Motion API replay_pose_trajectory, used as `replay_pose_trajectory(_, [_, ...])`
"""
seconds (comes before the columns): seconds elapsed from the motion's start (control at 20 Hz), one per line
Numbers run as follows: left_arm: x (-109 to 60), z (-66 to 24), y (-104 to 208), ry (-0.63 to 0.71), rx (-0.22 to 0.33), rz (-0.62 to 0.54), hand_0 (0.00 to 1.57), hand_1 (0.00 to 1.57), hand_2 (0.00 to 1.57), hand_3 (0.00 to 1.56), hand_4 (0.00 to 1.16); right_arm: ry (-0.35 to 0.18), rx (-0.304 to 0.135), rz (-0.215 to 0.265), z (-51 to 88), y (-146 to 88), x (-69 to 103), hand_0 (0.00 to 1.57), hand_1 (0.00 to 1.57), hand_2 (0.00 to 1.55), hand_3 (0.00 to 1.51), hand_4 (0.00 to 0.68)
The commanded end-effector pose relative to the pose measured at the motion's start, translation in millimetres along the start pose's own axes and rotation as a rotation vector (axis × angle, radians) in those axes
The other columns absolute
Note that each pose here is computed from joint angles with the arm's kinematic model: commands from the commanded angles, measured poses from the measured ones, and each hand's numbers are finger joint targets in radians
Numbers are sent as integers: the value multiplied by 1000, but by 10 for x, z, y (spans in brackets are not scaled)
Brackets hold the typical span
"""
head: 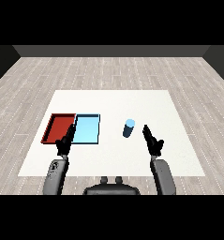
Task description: Pick the blue can and put it in the blue box
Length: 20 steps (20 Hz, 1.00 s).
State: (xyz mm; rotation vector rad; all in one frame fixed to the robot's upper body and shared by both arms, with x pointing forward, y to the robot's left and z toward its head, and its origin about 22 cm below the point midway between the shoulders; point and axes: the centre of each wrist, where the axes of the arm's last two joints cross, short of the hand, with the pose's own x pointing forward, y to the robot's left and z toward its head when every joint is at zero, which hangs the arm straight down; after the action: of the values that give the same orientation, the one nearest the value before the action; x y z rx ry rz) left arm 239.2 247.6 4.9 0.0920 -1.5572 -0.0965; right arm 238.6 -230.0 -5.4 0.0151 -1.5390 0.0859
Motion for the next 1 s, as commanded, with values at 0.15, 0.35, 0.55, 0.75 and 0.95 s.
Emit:
replay_pose_trajectory(0.15, [78,-65,80,-33,10,16,0,0,0,0,0,-54,-52,37,-494,-387,218,0,0,0,0,0])
replay_pose_trajectory(0.35, [474,-133,-53,-433,-8,132,0,0,0,0,0,-299,41,-127,-625,-365,463,0,0,0,0,0])
replay_pose_trajectory(0.55, [315,-207,29,-476,-14,139,0,0,0,0,0,-308,81,-114,-753,-554,503,0,0,0,0,0])
replay_pose_trajectory(0.75, [382,-92,97,-463,-29,136,0,0,0,0,0,-310,53,-144,-727,-704,226,0,0,0,0,0])
replay_pose_trajectory(0.95, [328,-59,184,-489,-31,143,0,0,0,0,0,-330,67,-125,-808,-500,232,0,0,0,0,0])
